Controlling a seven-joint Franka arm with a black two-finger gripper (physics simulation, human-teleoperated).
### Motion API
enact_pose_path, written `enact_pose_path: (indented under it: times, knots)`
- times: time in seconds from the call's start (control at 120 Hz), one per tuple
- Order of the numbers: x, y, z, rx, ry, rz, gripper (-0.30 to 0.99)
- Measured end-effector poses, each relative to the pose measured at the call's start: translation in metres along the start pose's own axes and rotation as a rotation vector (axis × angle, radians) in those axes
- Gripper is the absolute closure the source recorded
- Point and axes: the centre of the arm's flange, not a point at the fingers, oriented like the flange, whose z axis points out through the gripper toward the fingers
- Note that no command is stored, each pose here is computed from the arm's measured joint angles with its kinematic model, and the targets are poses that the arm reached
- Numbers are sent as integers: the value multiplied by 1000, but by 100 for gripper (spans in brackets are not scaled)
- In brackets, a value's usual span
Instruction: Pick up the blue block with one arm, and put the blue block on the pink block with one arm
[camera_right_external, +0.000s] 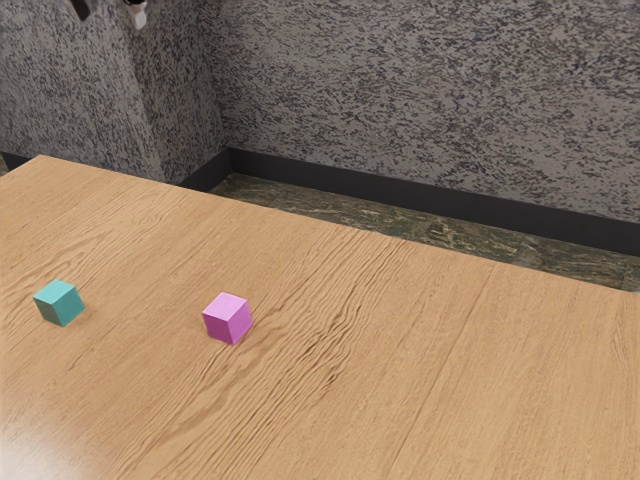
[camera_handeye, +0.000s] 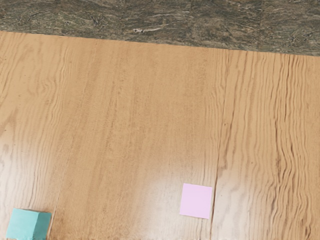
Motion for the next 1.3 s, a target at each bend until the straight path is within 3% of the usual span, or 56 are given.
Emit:
enact_pose_path:
  times: [0.142,0.2,0.258,0.325,0.375,0.417,0.475,0.642,0.75,0.925,1.017,1.158,1.3]
  knots:
    - [2,-29,19,24,-44,-56,2]
    - [3,-50,55,41,-120,-94,2]
    - [-6,-82,113,38,-237,-140,2]
    - [-49,-123,193,-50,-359,-152,2]
    - [-94,-193,247,-69,-427,-268,2]
    - [-129,-235,278,-72,-458,-351,2]
    - [-153,-261,301,-66,-469,-406,2]
    - [-186,-297,364,-1,-448,-429,2]
    - [-213,-320,404,30,-390,-363,2]
    - [-198,-322,435,99,-254,-189,2]
    - [-190,-320,449,123,-220,-130,2]
    - [-171,-307,472,99,-169,-80,2]
    - [-166,-317,502,3,-119,-32,2]
